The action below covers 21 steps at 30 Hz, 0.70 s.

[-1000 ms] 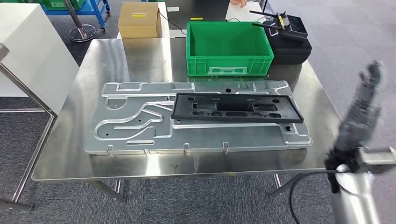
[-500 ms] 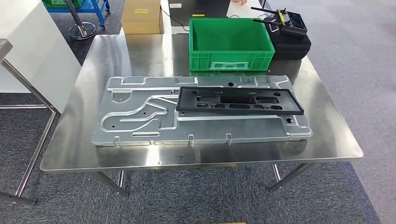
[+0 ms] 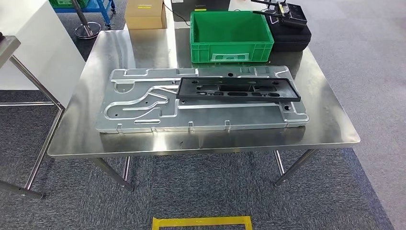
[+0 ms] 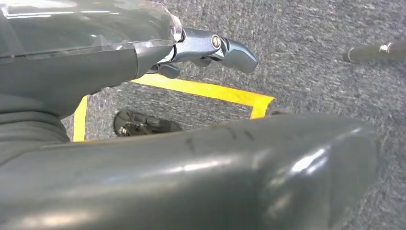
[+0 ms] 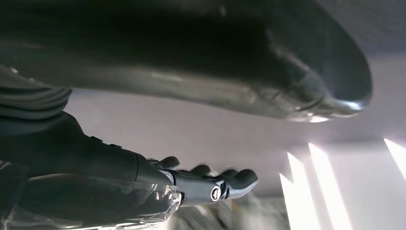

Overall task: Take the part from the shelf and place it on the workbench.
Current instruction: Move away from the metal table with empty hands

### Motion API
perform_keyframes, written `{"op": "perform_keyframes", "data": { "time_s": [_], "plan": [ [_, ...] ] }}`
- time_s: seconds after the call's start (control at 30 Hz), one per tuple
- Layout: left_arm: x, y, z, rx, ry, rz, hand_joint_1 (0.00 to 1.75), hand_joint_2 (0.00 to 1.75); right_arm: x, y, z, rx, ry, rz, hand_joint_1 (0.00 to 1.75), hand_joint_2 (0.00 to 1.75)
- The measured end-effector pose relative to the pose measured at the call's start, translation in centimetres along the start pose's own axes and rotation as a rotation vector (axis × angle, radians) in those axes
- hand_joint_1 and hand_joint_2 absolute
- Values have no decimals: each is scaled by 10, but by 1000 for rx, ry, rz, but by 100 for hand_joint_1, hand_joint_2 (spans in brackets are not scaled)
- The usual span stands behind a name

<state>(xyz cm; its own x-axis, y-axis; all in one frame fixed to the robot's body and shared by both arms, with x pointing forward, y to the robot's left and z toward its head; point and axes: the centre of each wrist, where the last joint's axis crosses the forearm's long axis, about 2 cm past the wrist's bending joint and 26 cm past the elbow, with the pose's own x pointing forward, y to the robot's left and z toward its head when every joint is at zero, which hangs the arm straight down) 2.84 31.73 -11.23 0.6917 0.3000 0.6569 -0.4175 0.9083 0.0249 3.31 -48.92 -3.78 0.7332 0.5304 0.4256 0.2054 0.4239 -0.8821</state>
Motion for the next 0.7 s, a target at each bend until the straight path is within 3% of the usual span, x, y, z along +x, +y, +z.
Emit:
{"op": "perform_keyframes", "data": {
  "time_s": [0.17,0.33,0.47,0.7],
  "plan": [
    [-2,-2,2,-16,-13,-10,0,0,0,64,47,329,314,-114,0,0],
    [-4,-1,3,-33,-20,-21,0,0,17,102,82,663,529,-233,0,0],
    [-3,-2,3,-41,-18,-28,0,0,30,117,95,815,614,-261,0,0],
    [-5,-3,4,-39,-6,-32,0,0,46,130,106,931,666,-273,0,0]
  ]
}}
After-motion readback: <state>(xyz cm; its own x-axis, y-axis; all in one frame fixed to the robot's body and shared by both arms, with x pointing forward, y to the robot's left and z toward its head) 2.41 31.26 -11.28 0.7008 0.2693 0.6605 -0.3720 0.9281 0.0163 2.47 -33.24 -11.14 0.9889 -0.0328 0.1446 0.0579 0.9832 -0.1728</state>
